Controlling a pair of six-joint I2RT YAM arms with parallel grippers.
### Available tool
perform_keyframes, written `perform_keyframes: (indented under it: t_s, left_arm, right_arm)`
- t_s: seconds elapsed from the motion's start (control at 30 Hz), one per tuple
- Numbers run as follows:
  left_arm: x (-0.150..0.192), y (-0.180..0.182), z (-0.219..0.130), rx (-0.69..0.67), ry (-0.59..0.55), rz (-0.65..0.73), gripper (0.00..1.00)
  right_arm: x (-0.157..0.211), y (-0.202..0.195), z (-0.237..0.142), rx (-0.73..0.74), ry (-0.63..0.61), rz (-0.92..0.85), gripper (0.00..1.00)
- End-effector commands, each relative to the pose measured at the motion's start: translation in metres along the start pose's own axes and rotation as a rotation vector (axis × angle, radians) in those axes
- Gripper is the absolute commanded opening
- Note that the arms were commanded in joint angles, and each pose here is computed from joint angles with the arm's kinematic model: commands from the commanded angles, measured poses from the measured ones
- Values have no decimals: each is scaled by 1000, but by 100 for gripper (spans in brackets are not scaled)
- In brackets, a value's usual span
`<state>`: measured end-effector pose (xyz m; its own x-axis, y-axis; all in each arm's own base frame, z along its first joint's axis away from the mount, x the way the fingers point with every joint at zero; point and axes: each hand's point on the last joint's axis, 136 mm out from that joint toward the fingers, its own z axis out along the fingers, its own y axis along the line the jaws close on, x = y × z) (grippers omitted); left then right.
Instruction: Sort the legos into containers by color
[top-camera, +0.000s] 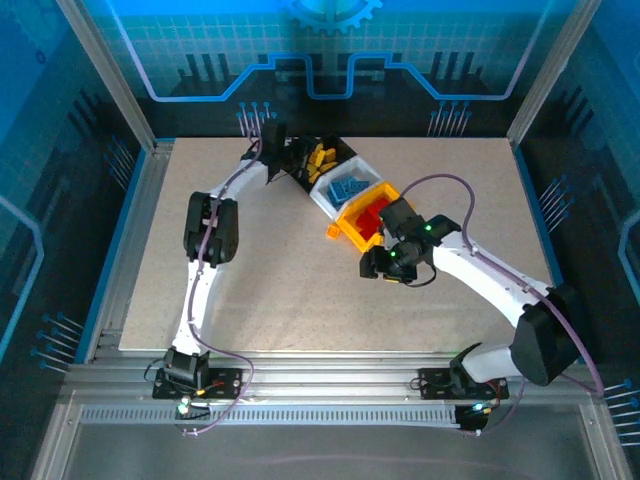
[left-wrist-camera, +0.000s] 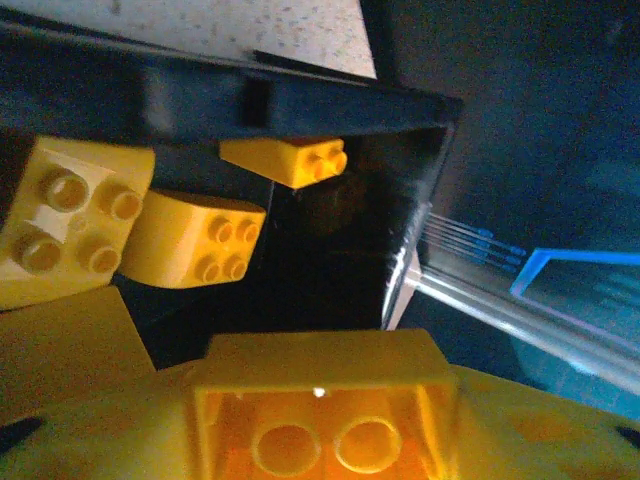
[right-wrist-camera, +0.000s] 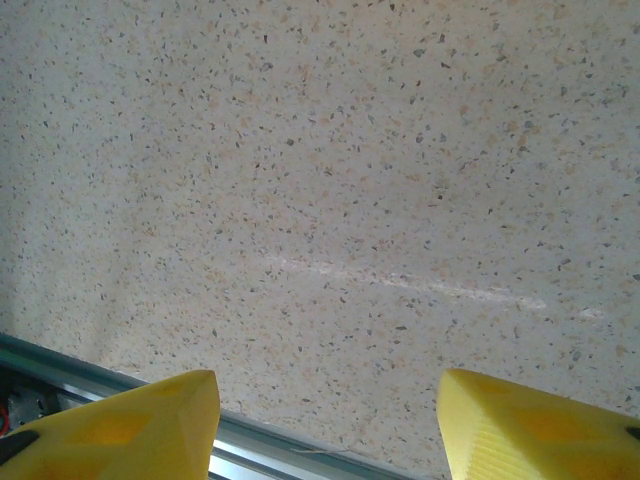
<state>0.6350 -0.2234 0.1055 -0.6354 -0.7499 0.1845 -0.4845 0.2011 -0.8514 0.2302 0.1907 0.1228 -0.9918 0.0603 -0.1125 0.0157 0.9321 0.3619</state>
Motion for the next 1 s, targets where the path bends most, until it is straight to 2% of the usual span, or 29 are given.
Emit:
perform_keyframes:
  t_s: [0.0,0.33,0.6,0.8,0.97]
  left_arm:
    - [-3,-23,0,72,5,-33,62]
    - [-5,-20,-1,62,4,-29,63]
    - [1,-32,-14,66,11,26,63]
    - [25,-44,-58,-46,26,292,63]
    - [52,-28,-100,-186,55,531,66]
  right_arm:
    - [1,-2,-3,-6,5,13,61]
    - [-5,3,2,-10,24,-8,61]
    - [-7,5,2,-20,23,-12,61]
    - [-10,8,1,-31,10,-13,61]
    - [-13,11,2,-41,1,-15,61]
